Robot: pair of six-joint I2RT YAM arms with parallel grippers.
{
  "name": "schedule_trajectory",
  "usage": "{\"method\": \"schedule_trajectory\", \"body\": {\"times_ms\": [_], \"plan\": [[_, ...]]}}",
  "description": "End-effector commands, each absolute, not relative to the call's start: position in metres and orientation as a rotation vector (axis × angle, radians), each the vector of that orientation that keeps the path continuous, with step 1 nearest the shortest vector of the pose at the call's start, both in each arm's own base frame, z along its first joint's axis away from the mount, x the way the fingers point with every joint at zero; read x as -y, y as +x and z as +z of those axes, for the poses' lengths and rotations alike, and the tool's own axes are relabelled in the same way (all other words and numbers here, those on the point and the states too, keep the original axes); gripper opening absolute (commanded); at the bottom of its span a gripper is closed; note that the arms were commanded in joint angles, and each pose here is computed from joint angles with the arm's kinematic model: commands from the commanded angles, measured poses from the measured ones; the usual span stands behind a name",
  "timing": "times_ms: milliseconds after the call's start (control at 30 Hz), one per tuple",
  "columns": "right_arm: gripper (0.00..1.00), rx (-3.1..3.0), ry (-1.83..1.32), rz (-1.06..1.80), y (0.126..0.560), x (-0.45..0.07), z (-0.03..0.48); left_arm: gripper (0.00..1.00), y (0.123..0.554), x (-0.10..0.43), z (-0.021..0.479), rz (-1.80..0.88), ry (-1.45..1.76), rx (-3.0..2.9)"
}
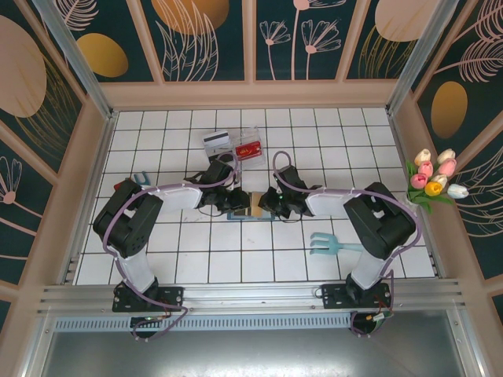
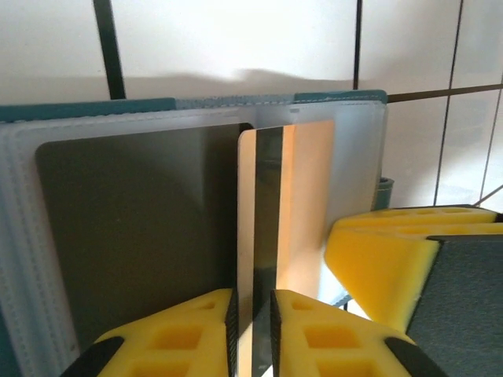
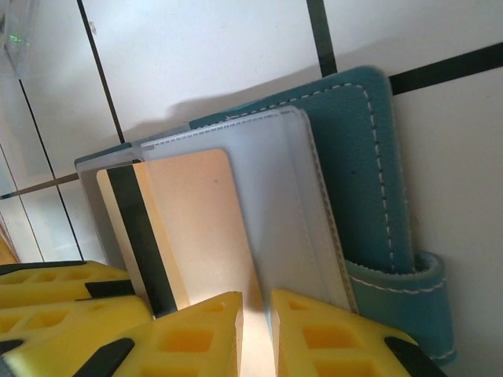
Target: Take the credit cards out of the card holder
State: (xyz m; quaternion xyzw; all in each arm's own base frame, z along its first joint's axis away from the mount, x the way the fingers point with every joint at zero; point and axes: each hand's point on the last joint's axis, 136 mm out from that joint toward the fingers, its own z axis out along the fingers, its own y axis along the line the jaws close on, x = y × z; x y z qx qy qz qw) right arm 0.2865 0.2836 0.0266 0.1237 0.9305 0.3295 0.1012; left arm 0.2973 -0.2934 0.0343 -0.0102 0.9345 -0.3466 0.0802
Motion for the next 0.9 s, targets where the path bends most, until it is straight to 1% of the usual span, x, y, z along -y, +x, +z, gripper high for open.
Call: {"method": "schedule_trajectory", "body": {"times_ms": [0, 167, 533, 800, 867], "plan": [[0.19, -2.806, 0.351, 0.966, 0.277, -0.287, 0.014, 0.24, 0.304, 0.298, 0.047, -1.105, -0.012, -2.734], [0.19, -2.806, 0.348, 0.964, 0.276, -0.287, 0.014, 0.22, 0.307, 0.297, 0.047, -1.103, -0.011, -2.728], [0.19, -2.795, 0.374, 0.922, 0.276, -0.279, 0.016, 0.01, 0.308, 0.291, 0.046, -1.075, 0.018, -2.725], [0.19, -2.768, 0.39, 0.913, 0.279, -0.273, 0.024, 0.0, 0.308, 0.272, 0.056, -0.954, 0.091, -2.728], [0.2, -2.75, 0.368, 0.931, 0.281, -0.273, 0.029, 0.0, 0.309, 0.266, 0.072, -0.925, 0.133, -2.698]]}}
